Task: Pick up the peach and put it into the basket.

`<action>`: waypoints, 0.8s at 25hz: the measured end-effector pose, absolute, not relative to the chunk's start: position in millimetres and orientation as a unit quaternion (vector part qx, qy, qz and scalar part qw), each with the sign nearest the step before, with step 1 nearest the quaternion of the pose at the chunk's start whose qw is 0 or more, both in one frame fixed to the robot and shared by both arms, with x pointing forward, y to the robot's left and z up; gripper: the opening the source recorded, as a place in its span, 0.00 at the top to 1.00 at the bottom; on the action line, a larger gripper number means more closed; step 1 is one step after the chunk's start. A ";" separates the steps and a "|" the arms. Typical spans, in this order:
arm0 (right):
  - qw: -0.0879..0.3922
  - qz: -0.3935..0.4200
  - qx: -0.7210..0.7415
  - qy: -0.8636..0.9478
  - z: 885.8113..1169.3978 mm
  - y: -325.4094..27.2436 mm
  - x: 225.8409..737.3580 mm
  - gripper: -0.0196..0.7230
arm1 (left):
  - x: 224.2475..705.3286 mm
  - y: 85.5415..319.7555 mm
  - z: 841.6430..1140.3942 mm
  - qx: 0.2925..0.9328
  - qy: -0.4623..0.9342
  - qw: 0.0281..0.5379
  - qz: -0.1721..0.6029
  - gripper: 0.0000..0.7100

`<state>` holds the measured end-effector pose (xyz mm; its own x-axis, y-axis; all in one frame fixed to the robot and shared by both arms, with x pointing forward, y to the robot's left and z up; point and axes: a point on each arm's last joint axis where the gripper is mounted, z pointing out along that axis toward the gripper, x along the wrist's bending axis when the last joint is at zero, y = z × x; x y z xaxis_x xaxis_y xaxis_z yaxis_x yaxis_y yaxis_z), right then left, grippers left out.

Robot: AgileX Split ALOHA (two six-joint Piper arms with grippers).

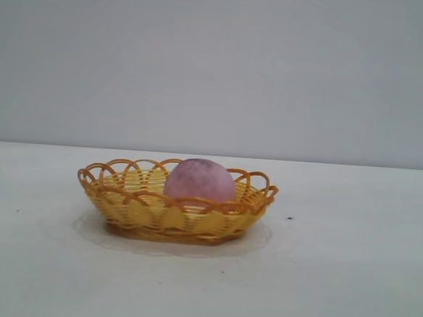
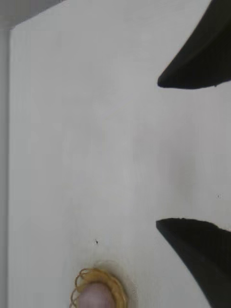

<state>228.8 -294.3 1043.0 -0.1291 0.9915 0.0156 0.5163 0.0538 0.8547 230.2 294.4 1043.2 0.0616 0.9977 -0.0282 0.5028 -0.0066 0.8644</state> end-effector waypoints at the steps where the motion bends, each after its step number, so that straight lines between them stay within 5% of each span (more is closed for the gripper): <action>1: 0.318 0.373 0.578 0.652 1043.0 -294.3 228.8 0.32 | 230.2 294.4 1043.2 0.627 0.599 0.372 0.333 0.49; 12: 0.318 0.373 0.578 0.652 1043.0 -294.3 228.8 0.32 | 230.2 294.4 1043.2 0.627 0.599 0.372 0.333 0.49; 20: 0.318 0.373 0.578 0.652 1043.0 -294.3 228.8 0.56 | 230.2 294.4 1043.2 0.627 0.599 0.372 0.333 0.49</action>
<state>228.8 -294.3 1043.0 -0.1291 0.9915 0.0157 0.5164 0.0537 0.8547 230.2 294.4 1043.2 0.0616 0.9977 -0.0282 0.5028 -0.0066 0.8644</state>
